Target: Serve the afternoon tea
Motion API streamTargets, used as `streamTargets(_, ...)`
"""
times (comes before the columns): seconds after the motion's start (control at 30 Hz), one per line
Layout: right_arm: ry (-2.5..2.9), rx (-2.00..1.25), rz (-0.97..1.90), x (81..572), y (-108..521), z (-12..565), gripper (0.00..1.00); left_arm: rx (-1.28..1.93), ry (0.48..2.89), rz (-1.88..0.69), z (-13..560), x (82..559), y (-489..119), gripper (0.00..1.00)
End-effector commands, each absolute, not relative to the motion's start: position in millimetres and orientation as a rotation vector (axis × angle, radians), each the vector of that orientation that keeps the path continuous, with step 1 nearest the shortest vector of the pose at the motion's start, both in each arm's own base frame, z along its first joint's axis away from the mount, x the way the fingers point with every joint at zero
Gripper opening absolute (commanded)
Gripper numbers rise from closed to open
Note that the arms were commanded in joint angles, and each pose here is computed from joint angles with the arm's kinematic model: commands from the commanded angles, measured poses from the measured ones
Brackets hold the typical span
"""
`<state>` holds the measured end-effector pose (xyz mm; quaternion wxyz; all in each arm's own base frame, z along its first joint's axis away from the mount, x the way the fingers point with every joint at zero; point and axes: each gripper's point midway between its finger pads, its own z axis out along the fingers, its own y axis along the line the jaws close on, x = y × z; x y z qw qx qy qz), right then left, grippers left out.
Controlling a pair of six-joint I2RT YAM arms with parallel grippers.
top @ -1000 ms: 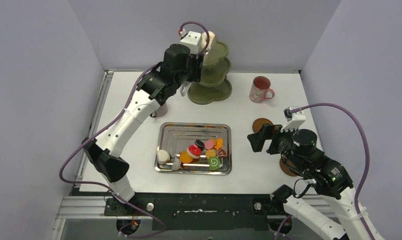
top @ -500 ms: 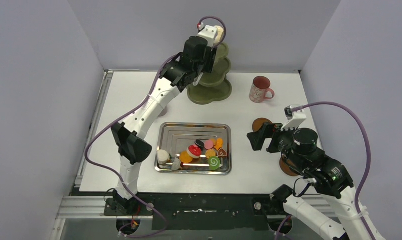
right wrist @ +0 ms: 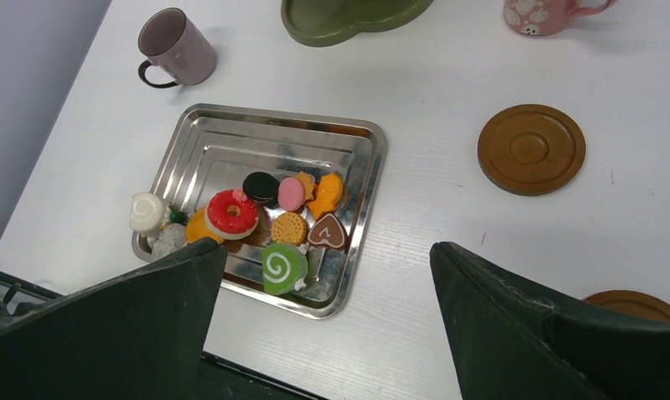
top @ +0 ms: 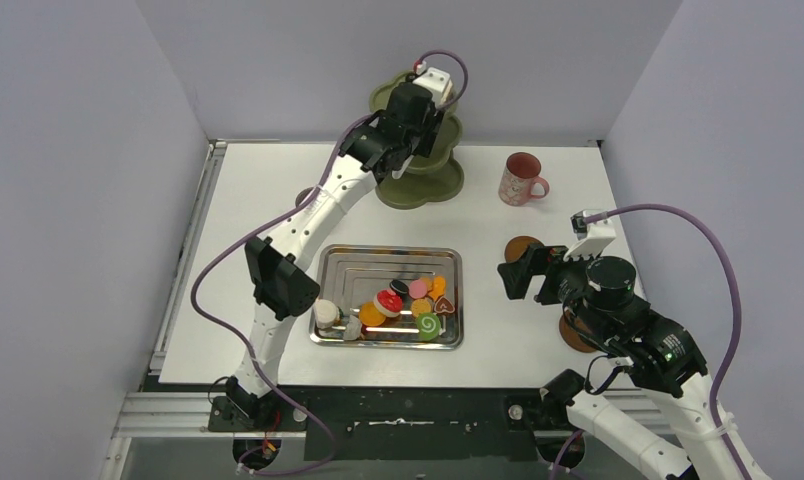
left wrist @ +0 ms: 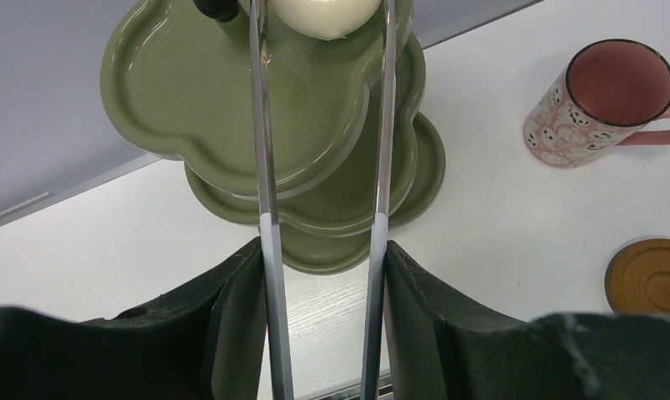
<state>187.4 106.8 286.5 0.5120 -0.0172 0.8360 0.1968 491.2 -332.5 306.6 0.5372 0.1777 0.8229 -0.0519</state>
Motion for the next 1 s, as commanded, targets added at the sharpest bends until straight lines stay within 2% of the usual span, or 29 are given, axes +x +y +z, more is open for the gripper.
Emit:
streamTargets(0.0,1.944,-0.03,0.451,196,103,304,1.0,0.387,1.842,-0.133,351,494,-336,0.43)
streamTargets(0.47,1.949,-0.03,0.372,201,94,300,1.0,0.433,1.819,-0.055,354,489,-337,0.57)
streamTargets(0.97,1.978,-0.017,0.37,203,96,290,1.0,0.429,1.832,-0.213,385,447,-341,0.53)
